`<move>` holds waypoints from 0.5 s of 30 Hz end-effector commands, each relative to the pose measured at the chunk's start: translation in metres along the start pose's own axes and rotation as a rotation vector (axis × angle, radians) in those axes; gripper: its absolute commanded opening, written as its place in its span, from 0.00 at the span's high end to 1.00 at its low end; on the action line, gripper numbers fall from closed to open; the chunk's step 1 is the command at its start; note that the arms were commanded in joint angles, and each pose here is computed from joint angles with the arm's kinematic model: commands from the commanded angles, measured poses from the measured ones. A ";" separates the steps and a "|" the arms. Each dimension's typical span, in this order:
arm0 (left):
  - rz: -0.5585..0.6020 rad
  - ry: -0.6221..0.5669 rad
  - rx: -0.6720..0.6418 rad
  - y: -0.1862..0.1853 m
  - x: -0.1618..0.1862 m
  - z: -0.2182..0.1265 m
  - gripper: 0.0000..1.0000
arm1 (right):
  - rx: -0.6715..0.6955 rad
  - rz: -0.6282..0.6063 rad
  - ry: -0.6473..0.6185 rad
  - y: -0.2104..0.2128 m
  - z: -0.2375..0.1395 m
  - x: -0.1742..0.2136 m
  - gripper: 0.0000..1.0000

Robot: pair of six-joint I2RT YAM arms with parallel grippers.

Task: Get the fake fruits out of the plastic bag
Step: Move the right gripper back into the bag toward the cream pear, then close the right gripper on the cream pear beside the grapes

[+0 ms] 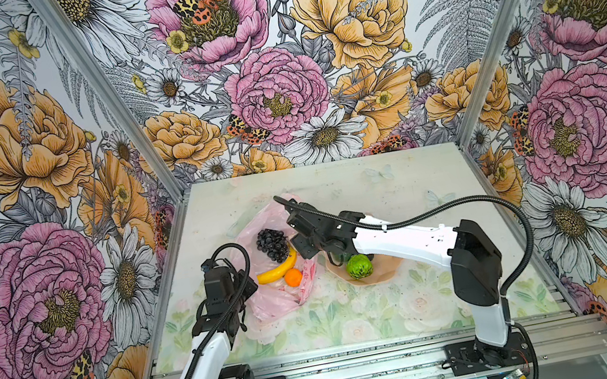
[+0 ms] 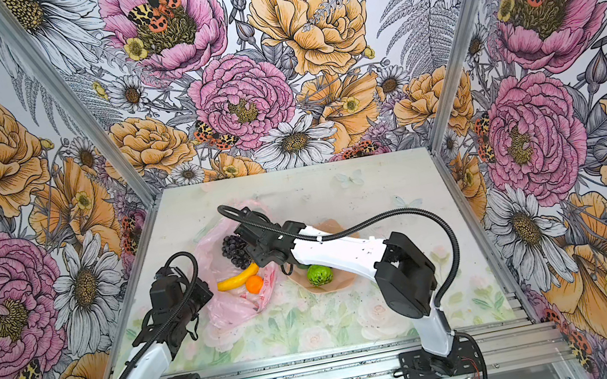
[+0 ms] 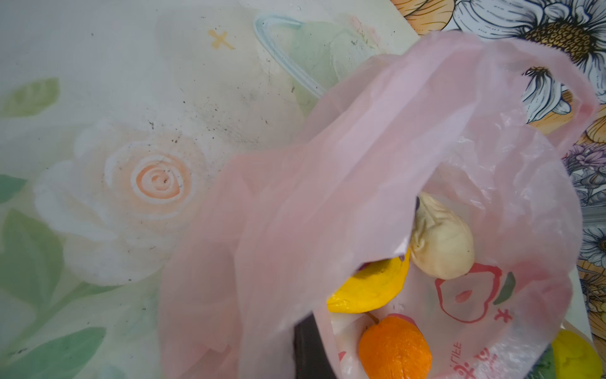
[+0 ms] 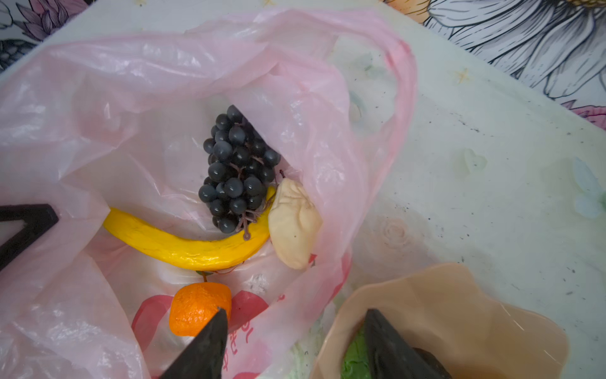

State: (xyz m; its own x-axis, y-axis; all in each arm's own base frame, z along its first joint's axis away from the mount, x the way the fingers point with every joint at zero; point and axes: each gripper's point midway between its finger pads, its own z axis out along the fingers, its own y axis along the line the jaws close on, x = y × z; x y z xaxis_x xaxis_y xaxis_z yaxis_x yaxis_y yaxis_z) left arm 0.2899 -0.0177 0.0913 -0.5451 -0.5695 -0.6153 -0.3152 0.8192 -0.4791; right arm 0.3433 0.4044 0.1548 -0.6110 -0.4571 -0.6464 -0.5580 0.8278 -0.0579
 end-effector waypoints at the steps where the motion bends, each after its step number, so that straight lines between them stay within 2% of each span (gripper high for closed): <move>1: 0.048 -0.043 0.012 -0.012 -0.014 0.000 1.00 | -0.057 -0.046 -0.004 0.023 0.011 -0.010 0.33; 7: 0.056 -0.057 0.017 -0.013 -0.015 -0.004 1.00 | -0.050 -0.078 0.016 0.029 0.050 -0.013 0.34; 15: 0.052 -0.076 0.017 -0.013 -0.017 -0.008 1.00 | -0.027 -0.058 0.042 0.013 0.084 -0.011 0.36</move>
State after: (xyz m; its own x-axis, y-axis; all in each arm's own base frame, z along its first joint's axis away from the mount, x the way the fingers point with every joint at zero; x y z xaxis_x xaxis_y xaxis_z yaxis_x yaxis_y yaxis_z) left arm 0.2921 -0.0198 0.1006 -0.5275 -0.5525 -0.6453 -0.2952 0.8315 -0.4706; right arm 0.3771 0.4474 0.0971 -0.6066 -0.5208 -0.6007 -0.6095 0.7897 -0.0691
